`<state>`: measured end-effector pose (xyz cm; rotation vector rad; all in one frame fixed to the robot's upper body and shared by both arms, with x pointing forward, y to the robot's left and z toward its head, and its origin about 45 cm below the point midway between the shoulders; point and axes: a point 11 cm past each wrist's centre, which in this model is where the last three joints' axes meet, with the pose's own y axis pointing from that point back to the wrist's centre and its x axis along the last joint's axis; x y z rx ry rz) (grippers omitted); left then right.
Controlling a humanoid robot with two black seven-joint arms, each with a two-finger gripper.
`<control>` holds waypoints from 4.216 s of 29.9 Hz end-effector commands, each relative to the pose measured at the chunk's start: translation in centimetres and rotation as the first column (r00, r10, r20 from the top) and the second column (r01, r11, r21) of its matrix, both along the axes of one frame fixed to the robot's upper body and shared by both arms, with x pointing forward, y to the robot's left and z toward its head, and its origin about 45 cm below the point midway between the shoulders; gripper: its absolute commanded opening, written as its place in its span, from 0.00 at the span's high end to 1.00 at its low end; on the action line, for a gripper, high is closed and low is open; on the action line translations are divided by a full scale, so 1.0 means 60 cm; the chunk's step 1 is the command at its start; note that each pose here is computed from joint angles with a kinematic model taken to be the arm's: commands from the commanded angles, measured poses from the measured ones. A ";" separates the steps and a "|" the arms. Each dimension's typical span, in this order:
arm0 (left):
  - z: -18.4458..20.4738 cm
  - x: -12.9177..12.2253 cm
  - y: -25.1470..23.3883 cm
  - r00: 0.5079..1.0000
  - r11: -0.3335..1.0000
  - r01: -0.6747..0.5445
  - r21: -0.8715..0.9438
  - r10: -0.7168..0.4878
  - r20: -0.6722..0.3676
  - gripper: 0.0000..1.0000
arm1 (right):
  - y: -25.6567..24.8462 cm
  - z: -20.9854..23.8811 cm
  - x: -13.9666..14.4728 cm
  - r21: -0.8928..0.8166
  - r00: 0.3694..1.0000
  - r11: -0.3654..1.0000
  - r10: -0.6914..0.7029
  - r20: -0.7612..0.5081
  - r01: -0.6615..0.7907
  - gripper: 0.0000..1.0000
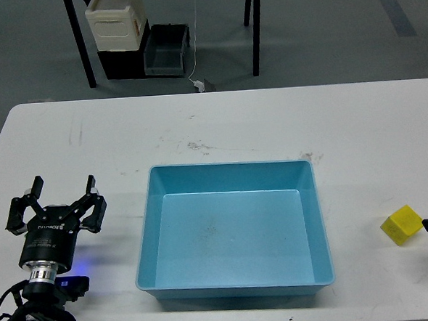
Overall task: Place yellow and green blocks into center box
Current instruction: 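Close the right gripper on the yellow cube, then lift the yellow cube and carry it over the blue tray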
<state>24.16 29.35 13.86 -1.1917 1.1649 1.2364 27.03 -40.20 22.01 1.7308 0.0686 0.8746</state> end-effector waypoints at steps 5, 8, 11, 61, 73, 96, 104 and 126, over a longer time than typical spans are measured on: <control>0.001 0.005 0.000 1.000 1.000 0.001 0.002 -0.001 0.005 0.00 | 0.004 -0.040 0.012 -0.003 0.999 1.000 -0.010 -0.049 0.010 0.00; 0.000 0.006 0.002 1.000 1.000 -0.002 0.004 0.002 0.003 0.00 | 0.010 -0.045 0.025 -0.014 0.999 1.000 0.001 -0.054 -0.002 0.00; 0.001 0.007 0.003 1.000 1.000 -0.004 0.004 0.004 0.005 0.00 | 0.012 -0.053 0.036 -0.025 0.998 1.000 0.003 -0.064 -0.004 0.00; -0.010 0.004 0.012 1.000 1.000 -0.017 0.014 0.017 -0.016 0.00 | 0.031 -0.044 0.105 -0.063 1.000 0.998 0.022 -0.011 -0.023 0.96; -0.011 0.004 0.014 1.000 1.000 -0.019 0.016 0.019 -0.017 0.00 | 0.016 0.216 0.222 -0.097 0.935 0.995 0.017 0.354 0.019 0.96; 0.003 0.010 0.046 0.997 0.997 -0.074 0.028 0.074 0.010 0.00 | 0.459 0.196 0.174 -0.186 0.717 0.739 0.674 0.180 -0.648 0.97; 0.008 0.013 0.053 0.996 0.996 -0.086 0.028 0.085 0.020 0.00 | 0.520 0.111 0.126 -0.207 0.626 0.618 0.779 0.029 -0.759 0.96; 0.022 0.025 0.063 0.994 0.994 -0.101 0.035 0.099 0.047 0.00 | 0.552 -0.059 0.116 -0.183 0.653 0.629 0.746 -0.134 -0.756 0.31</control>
